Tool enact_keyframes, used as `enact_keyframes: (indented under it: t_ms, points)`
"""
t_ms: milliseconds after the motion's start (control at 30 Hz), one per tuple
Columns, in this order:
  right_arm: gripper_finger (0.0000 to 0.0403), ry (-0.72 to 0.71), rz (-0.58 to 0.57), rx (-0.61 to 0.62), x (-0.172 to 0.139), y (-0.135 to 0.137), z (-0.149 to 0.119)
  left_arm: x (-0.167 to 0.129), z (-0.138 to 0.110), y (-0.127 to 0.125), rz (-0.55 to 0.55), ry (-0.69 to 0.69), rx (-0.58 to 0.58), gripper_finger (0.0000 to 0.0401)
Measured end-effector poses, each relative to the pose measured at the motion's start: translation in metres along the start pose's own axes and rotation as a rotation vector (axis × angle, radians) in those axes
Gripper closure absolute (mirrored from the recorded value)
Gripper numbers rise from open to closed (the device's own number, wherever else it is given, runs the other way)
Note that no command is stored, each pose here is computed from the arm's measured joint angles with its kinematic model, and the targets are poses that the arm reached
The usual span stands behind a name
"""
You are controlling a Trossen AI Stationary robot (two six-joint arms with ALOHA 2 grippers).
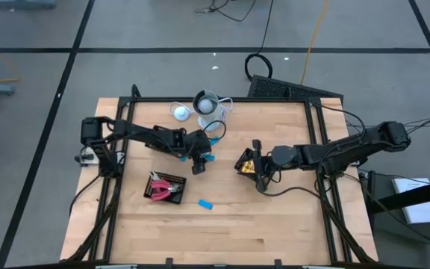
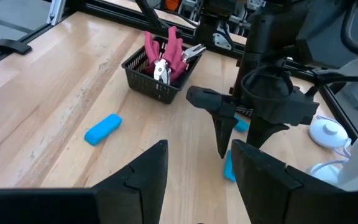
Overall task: Pick & Place School Supplies
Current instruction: Put the blue eraser into the top black bin
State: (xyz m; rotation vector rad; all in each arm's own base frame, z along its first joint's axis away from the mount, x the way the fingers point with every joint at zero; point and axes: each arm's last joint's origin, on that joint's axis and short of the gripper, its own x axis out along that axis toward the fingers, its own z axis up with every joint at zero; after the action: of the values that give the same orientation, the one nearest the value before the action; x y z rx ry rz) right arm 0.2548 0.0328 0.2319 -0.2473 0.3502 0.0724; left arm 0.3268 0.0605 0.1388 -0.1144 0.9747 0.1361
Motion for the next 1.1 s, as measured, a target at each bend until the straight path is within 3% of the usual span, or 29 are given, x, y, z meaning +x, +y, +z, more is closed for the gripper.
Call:
enact_keyframes:
  t_ms: [733, 833, 1033, 1100]
  points:
    - [0.0236, -0.003, 0.0, -0.015, 0.0, 0.0, 0.001, 0.019, -0.006, -0.004, 0.025, 0.027, 0.016, 0.0191]
    - [0.0236, -0.003, 0.0, -0.015, 0.0, 0.0, 0.0, 0.019, -0.006, -0.004, 0.032, 0.029, 0.016, 0.0221]
    - [0.0236, -0.002, 0.0, -0.015, 0.0, 0.0, 0.0, 0.019, -0.007, -0.004, 0.042, 0.034, 0.035, 0.034]
    - [0.0236, -0.001, 0.0, -0.015, 0.0, 0.0, 0.0, 0.019, -0.007, -0.004, 0.042, 0.034, 0.038, 0.0346]
